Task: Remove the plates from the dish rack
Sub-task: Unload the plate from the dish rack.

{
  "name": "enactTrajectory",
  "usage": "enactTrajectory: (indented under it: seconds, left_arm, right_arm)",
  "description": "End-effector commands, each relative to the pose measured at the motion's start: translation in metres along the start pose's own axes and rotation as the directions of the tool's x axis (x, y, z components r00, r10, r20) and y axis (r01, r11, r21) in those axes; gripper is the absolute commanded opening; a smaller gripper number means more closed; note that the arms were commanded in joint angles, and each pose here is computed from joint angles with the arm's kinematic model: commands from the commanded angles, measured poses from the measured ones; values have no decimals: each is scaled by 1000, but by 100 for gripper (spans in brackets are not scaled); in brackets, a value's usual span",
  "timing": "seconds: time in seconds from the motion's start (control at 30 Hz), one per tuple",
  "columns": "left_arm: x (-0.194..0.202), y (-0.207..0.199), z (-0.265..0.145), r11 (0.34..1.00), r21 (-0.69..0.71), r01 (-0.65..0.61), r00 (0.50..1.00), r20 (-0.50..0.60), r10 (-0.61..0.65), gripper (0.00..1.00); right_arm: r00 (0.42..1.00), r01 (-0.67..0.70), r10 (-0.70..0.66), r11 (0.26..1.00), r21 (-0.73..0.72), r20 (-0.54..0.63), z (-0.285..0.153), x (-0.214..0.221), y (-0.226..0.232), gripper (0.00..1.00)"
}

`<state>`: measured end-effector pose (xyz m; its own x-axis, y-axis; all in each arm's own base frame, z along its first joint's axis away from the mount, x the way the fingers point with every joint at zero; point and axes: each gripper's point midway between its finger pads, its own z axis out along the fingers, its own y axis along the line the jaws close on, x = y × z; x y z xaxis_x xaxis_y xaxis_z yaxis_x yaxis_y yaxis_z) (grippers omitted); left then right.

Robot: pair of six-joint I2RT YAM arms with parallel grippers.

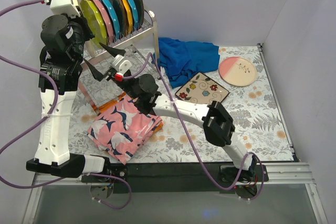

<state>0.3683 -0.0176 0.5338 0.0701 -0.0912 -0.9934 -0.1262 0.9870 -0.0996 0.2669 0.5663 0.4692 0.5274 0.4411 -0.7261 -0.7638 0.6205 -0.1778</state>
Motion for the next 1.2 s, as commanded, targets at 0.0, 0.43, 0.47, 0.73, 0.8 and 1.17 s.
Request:
enactTrajectory:
  seconds: [0.0, 0.43, 0.47, 0.73, 0.8, 1.17]
  left_arm:
    - [-60, -11, -39, 990, 118, 75, 981, 172, -95, 0]
    - [-56, -14, -43, 985, 143, 93, 979, 169, -117, 0]
    - [-49, -16, -41, 984, 149, 93, 981, 158, -116, 0]
    - [-44, -20, -41, 979, 172, 105, 980, 151, -132, 0]
    - [-44, -22, -42, 977, 184, 104, 979, 152, -133, 0]
    - [-67, -38, -57, 953, 297, 63, 969, 211, -130, 0]
  right_arm:
    - [998, 52, -53, 998, 42, 41, 26, -7, -6, 78]
    - [997, 57, -62, 994, 94, 55, 40, 17, -22, 65]
    - [997, 57, -62, 994, 93, 56, 41, 17, -23, 64]
    - [997, 48, -53, 996, 81, 59, 43, 24, -25, 44]
    - [996, 47, -52, 996, 72, 71, 44, 21, -25, 20]
    - [981, 80, -92, 994, 78, 169, 45, -22, -33, 1]
